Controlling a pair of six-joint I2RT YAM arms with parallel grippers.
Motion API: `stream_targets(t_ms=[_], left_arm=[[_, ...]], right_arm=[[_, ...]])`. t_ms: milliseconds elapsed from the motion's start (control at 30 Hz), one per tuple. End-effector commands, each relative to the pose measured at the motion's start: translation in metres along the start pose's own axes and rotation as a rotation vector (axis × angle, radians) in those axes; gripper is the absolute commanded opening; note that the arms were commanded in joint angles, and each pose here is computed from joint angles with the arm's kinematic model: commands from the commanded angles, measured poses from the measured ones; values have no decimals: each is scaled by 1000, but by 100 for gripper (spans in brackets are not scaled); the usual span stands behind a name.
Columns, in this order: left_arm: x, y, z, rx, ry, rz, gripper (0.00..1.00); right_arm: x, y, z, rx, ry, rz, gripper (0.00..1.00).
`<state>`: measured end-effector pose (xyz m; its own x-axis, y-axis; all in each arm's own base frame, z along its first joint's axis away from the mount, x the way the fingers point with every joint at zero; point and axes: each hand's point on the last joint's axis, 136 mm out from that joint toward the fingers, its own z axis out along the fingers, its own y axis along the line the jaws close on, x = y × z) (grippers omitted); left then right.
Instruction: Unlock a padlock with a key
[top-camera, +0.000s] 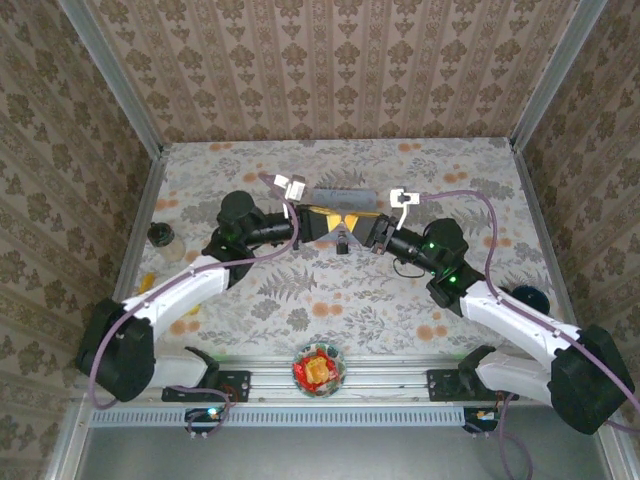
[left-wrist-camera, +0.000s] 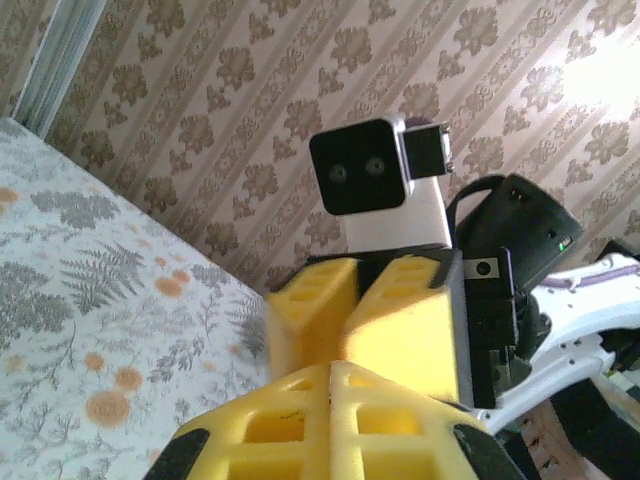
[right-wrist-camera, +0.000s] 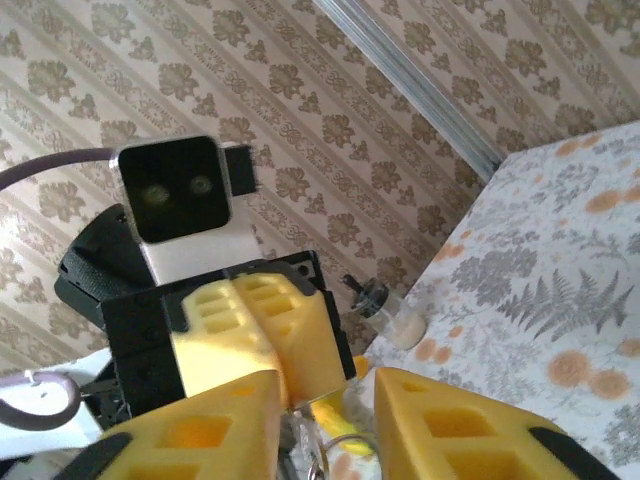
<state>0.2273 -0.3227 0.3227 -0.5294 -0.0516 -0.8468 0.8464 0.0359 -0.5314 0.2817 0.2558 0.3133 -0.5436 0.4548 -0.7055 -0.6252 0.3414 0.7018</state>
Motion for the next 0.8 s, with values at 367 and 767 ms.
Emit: stream_targets(t_ms=[367, 767], left_arm=[[19, -62, -25, -28, 396, 261, 0], [11, -75, -16, 8, 426, 272, 0]], right_arm=[[-1, 70, -34, -209, 37, -263, 52], [21, 90, -16, -305, 148, -296, 43]])
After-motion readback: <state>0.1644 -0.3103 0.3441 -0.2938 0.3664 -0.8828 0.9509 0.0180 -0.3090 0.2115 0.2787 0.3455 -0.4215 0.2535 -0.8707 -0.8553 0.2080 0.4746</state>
